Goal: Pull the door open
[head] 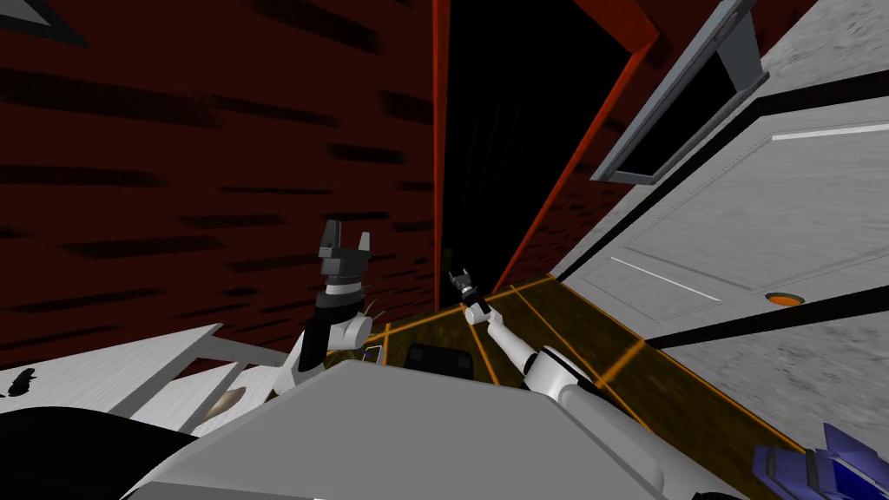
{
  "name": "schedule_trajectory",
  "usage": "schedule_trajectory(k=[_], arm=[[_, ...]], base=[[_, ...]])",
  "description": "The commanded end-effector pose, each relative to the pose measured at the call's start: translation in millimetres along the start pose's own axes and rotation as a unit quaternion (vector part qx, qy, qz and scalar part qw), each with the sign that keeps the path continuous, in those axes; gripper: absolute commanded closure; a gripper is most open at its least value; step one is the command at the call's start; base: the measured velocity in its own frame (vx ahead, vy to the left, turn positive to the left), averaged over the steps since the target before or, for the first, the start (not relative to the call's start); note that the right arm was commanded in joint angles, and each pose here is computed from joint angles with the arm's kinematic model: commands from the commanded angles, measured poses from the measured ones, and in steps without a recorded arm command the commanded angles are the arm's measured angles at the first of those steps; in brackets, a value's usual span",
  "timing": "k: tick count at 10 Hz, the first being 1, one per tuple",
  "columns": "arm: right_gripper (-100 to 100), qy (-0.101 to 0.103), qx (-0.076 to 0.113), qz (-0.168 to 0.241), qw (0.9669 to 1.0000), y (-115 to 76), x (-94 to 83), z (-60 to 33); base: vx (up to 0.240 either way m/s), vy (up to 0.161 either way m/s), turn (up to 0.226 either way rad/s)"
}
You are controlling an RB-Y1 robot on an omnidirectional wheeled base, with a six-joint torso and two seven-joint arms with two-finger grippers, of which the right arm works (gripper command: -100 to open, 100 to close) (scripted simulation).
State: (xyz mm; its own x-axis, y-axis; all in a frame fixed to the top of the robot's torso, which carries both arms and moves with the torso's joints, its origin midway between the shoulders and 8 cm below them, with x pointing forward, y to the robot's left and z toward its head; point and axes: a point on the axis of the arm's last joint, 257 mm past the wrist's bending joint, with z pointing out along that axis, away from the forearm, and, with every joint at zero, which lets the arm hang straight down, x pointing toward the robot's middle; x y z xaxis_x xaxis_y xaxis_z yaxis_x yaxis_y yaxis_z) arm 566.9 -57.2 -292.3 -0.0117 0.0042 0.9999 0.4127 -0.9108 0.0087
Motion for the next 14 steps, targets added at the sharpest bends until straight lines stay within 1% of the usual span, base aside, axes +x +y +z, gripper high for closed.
schedule_trajectory(k=[1,2,3,5,8,11,12,13,14], arm=[[-100,0.0,-0.012,-0.001,0.9999,8.4,-0.5,3.3],[-100,0.0,-0.023,-0.001,0.9997,16.3,-0.8,5.5],[-100,-0.001,-0.027,-0.001,0.9996,19.0,-1.0,6.2],[-100,-0.002,-0.042,-0.001,0.9991,30.0,-1.8,8.8],[-100,-0.003,-0.062,-0.001,0.998,44.1,-3.3,11.5],[-100,-0.005,-0.075,0.0,0.9972,52.3,-4.4,12.7],[-100,-0.005,-0.072,0.0,0.9974,50.8,-4.0,12.8],[100,-0.005,-0.072,0.0,0.9974,50.8,-4.0,12.8],[100,-0.005,-0.072,0.0,0.9974,50.8,-4.0,12.8]], base=[[0.001,-0.019,0.184],[0.014,-0.023,0.202],[0.024,-0.019,0.142],[0.059,-0.01,0.144],[0.148,0.012,0.14],[0.199,0.027,0.083],[0.084,0.011,0.008],[-0.01,0.001,0.0],[-0.033,-0.003,-0.004]])
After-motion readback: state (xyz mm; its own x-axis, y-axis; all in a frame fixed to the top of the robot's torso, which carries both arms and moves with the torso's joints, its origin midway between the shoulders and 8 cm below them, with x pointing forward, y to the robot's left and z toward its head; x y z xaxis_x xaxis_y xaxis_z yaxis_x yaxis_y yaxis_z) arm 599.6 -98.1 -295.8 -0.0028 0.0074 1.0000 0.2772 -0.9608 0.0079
